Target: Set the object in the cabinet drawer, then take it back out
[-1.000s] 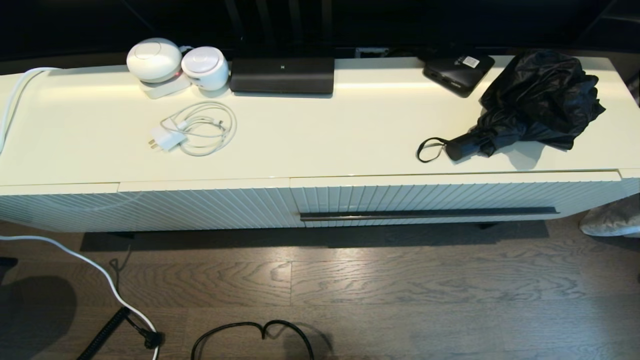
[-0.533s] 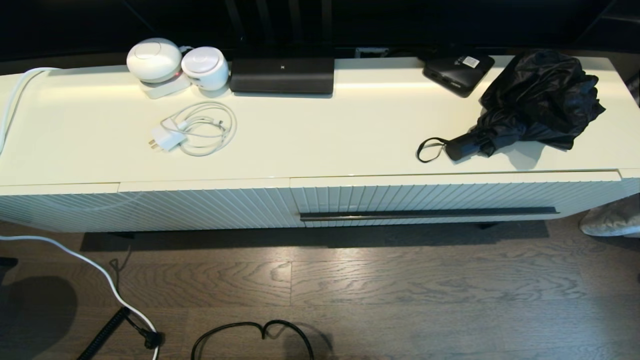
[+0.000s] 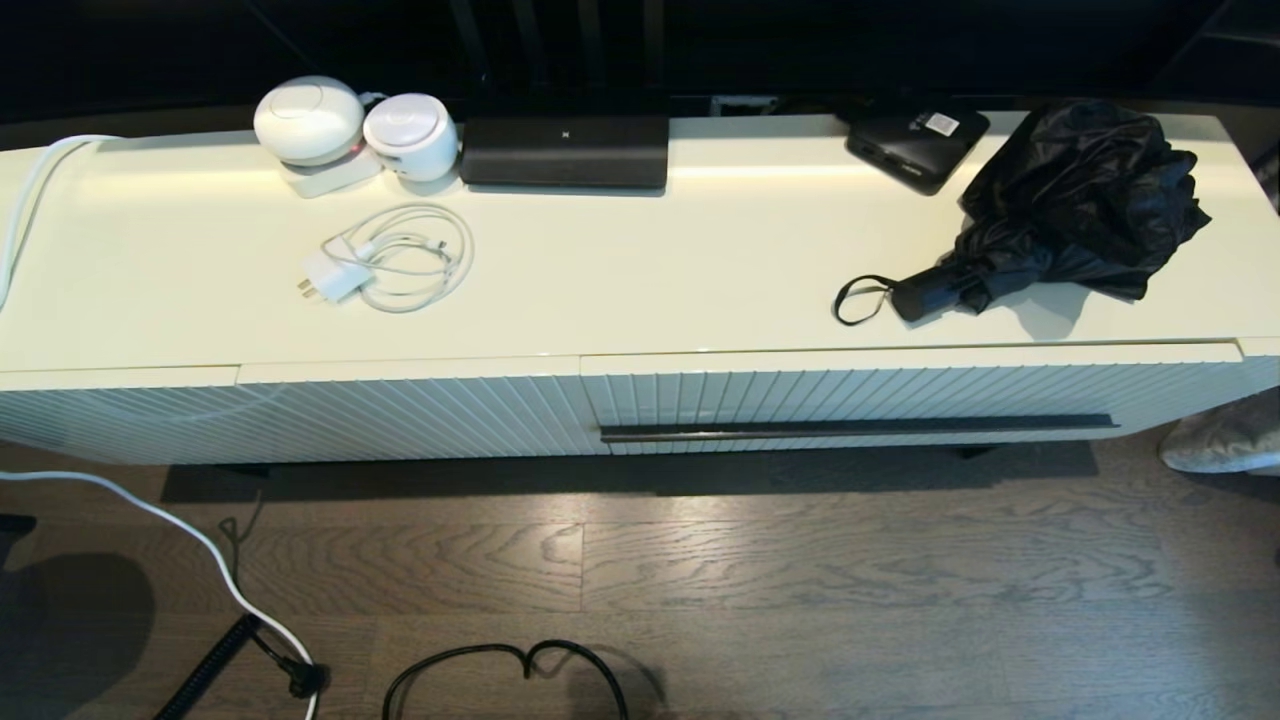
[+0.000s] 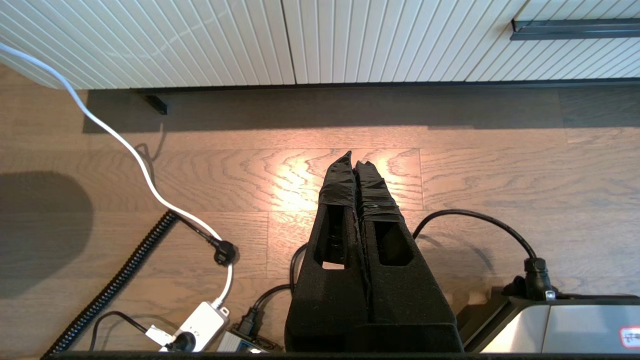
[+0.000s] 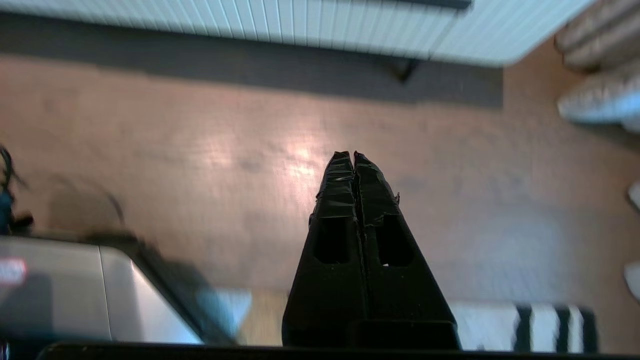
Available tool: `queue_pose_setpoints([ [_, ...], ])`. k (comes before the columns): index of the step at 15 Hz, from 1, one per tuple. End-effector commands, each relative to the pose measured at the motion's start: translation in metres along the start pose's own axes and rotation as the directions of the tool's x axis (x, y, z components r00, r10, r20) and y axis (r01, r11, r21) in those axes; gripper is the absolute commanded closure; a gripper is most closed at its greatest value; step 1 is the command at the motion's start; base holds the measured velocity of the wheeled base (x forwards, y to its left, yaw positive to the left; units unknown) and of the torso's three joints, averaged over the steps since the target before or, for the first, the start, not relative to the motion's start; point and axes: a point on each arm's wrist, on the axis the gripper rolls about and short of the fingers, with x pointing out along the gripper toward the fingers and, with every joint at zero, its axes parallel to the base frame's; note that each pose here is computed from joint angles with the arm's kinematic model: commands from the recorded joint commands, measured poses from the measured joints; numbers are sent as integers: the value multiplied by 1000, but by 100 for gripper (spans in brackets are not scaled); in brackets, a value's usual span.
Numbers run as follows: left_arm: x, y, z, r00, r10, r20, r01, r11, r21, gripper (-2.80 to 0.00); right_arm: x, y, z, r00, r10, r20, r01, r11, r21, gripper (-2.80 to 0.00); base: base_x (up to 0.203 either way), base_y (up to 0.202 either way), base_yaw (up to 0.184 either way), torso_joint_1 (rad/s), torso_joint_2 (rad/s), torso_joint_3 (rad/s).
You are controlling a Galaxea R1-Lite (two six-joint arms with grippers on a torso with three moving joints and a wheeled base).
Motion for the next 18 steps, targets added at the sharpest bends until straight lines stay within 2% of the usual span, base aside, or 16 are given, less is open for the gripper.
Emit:
queue_pose_setpoints([
  [1,0,0,0,1000,0,1,0,1000,0,0,3,0,-3,999,3,35,-4,1000,21,0,0,0,0,0,0,0],
  [5,0,0,0,1000,0,1,0,1000,0,0,3,0,-3,999,-2,35,0,998,61,0,0,0,0,0,0,0],
  [10,0,0,0,1000,0,3,0,1000,0,0,3,0,-3,999,-4,35,2,998,70,0,0,0,0,0,0,0],
  [12,0,0,0,1000,0,3,0,1000,0,0,3,0,-3,999,-6,35,2,995,100,0,0,0,0,0,0,0],
  [18,0,0,0,1000,0,2,0,1000,0,0,3,0,-3,999,-6,35,2,995,100,0,0,0,0,0,0,0],
])
